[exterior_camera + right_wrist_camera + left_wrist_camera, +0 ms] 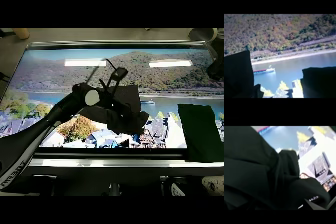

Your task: Fold the shirts.

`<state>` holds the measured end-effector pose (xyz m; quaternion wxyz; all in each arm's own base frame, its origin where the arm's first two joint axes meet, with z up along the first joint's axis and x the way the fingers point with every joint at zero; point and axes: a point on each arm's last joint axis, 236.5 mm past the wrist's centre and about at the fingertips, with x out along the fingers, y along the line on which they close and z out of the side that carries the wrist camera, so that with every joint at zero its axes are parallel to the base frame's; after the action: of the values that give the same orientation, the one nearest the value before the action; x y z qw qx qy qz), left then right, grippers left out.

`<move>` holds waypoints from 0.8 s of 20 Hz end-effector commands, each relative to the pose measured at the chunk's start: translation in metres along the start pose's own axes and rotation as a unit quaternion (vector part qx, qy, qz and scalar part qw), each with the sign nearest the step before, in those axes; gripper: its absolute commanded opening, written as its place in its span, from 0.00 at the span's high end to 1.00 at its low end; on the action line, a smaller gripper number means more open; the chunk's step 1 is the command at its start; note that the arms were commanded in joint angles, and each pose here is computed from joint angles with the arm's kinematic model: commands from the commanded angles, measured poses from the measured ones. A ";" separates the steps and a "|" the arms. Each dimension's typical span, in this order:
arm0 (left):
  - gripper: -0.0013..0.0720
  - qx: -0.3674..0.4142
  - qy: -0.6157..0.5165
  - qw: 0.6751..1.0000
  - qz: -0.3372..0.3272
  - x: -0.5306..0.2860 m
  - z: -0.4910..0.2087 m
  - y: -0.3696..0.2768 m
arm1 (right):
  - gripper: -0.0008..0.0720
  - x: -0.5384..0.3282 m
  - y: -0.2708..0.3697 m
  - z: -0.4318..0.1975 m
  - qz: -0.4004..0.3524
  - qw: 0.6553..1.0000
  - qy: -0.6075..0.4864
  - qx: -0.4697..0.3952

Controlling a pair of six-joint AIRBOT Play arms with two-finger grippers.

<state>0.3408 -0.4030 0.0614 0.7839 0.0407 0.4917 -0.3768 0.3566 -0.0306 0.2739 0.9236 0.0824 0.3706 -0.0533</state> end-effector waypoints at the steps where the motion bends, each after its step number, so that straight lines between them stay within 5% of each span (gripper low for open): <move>1: 0.00 -0.025 0.096 0.993 0.064 0.006 -0.045 0.048 | 0.21 0.013 0.001 -0.043 0.002 0.995 0.103 -0.002; 5: 0.00 -0.162 0.084 0.969 0.165 -0.081 -0.051 0.206 | 0.19 0.076 0.050 -0.104 0.116 0.963 0.243 0.008; 6: 0.00 -0.212 0.086 0.957 0.176 -0.092 -0.065 0.239 | 0.10 0.091 0.061 -0.127 0.147 0.949 0.280 0.011; 8: 0.00 -0.314 0.074 0.933 0.158 -0.098 -0.093 0.281 | 0.10 0.120 0.066 -0.173 0.172 0.927 0.333 0.015; 11: 0.00 -0.414 0.044 0.903 0.105 -0.078 -0.118 0.306 | 0.10 0.144 0.064 -0.243 0.174 0.896 0.405 0.049; 16: 0.00 -0.440 0.032 0.894 0.082 -0.024 -0.124 0.309 | 0.05 0.153 0.087 -0.279 0.234 0.875 0.418 0.075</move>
<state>0.4289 -0.1070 -0.0582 0.7369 -0.2147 0.6384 -0.0569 0.3017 0.0866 -0.0020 0.6762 0.2233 0.6853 0.1526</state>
